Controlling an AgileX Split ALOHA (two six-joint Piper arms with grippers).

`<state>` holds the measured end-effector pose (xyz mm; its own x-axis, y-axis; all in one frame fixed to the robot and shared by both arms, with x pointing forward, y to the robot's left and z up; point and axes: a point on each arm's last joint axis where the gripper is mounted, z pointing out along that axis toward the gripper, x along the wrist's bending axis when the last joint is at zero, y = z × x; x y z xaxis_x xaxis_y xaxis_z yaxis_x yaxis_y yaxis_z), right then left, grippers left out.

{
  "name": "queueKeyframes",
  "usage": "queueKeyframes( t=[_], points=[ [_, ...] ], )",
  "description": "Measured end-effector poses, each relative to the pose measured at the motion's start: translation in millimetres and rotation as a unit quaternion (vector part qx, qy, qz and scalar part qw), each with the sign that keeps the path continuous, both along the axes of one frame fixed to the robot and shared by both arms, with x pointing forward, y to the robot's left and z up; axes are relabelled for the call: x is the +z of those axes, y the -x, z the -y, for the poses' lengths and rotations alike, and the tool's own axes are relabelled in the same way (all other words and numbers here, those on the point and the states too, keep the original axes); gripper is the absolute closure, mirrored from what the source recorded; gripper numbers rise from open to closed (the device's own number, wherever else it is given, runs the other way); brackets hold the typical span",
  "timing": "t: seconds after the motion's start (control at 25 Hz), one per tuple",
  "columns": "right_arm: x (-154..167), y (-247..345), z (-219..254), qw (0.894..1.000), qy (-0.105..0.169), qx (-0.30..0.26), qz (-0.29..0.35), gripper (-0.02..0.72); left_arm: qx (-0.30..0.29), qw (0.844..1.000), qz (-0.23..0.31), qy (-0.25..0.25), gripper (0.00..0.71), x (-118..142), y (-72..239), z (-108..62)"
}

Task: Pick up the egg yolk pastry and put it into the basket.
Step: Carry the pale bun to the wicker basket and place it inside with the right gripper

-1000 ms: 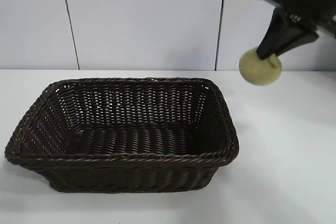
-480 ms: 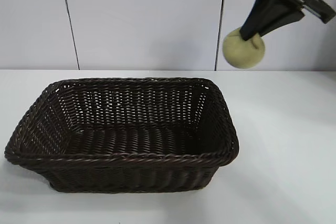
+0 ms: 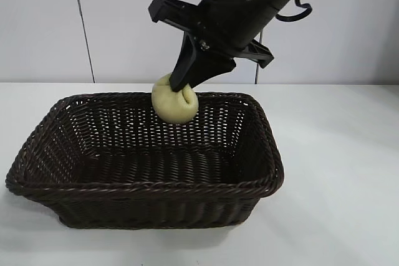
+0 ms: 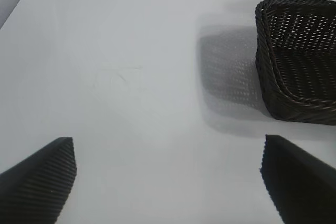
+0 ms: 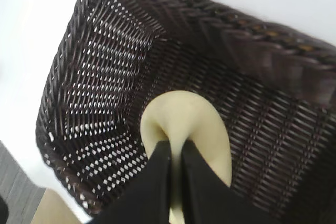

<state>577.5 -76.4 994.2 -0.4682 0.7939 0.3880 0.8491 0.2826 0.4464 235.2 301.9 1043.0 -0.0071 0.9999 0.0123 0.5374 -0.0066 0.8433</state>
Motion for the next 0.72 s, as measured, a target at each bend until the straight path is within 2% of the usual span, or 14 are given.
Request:
queueKeyframes(
  t=[0.28,0.4,0.48,0.56,0.72],
  points=[
    [-47,-8,-6,0.998,0.009,-0.015,-0.057,0.673,0.000,1.000,0.000,0.000,0.016,0,0,0.0],
    [-54,-11,-7,0.998,0.010,-0.022,-0.059,0.670,0.000,1.000,0.000,0.000,0.016,0,0,0.0],
    [-55,-10,-9,0.998,0.009,-0.020,-0.058,0.641,0.000,1.000,0.000,0.000,0.016,0,0,0.0],
    [-55,-7,-13,0.998,0.010,-0.012,-0.056,0.552,0.000,1.000,0.000,0.000,0.016,0,0,0.0],
    [-55,0,-24,0.998,0.011,0.005,-0.054,0.199,0.000,1.000,0.000,0.000,0.016,0,0,0.0]
  ],
)
